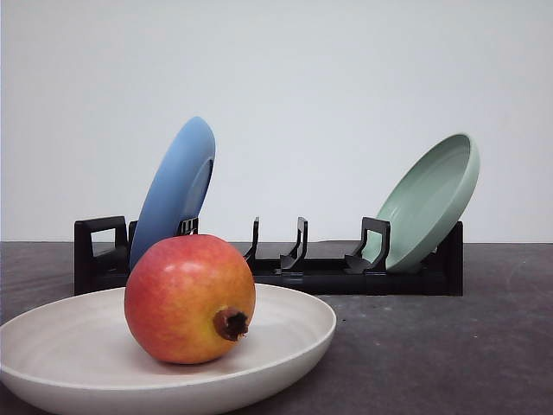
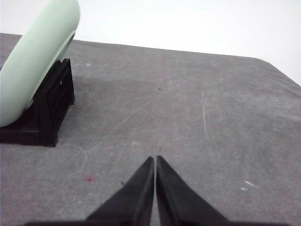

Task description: Place pomegranate in white plate

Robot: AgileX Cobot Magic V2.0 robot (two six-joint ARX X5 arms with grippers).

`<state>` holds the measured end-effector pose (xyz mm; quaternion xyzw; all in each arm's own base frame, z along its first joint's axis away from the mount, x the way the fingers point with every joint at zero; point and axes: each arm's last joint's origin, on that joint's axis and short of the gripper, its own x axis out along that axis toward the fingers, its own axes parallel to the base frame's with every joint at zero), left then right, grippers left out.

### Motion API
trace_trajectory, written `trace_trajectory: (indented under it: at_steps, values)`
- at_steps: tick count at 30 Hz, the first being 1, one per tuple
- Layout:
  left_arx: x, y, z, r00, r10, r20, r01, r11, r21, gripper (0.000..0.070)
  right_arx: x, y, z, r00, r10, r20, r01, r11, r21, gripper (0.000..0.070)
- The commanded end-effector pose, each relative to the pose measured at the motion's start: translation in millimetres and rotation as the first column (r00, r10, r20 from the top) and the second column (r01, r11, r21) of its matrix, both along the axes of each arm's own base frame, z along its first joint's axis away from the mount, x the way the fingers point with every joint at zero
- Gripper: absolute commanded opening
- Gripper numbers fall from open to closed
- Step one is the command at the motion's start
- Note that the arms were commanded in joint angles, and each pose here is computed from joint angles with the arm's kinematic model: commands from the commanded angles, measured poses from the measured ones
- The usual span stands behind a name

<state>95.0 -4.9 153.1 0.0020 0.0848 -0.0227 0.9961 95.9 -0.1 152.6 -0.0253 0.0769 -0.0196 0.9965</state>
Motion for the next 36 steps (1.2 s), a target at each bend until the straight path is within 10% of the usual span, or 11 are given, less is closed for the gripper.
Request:
trace_trajectory:
  at_steps: [1, 36]
  values:
    - [0.5, 0.2, -3.8, 1.0, 0.006, -0.01, -0.006, 1.0, -0.007, 0.0, 0.3, -0.2, -0.7, 1.0, -0.004, 0.004, 0.004, 1.0, 0.011, 0.0]
    - [0.5, 0.2, -3.8, 1.0, 0.006, -0.01, -0.006, 1.0, -0.007, 0.0, 0.3, -0.2, -0.7, 1.0, -0.004, 0.004, 0.004, 1.0, 0.011, 0.0]
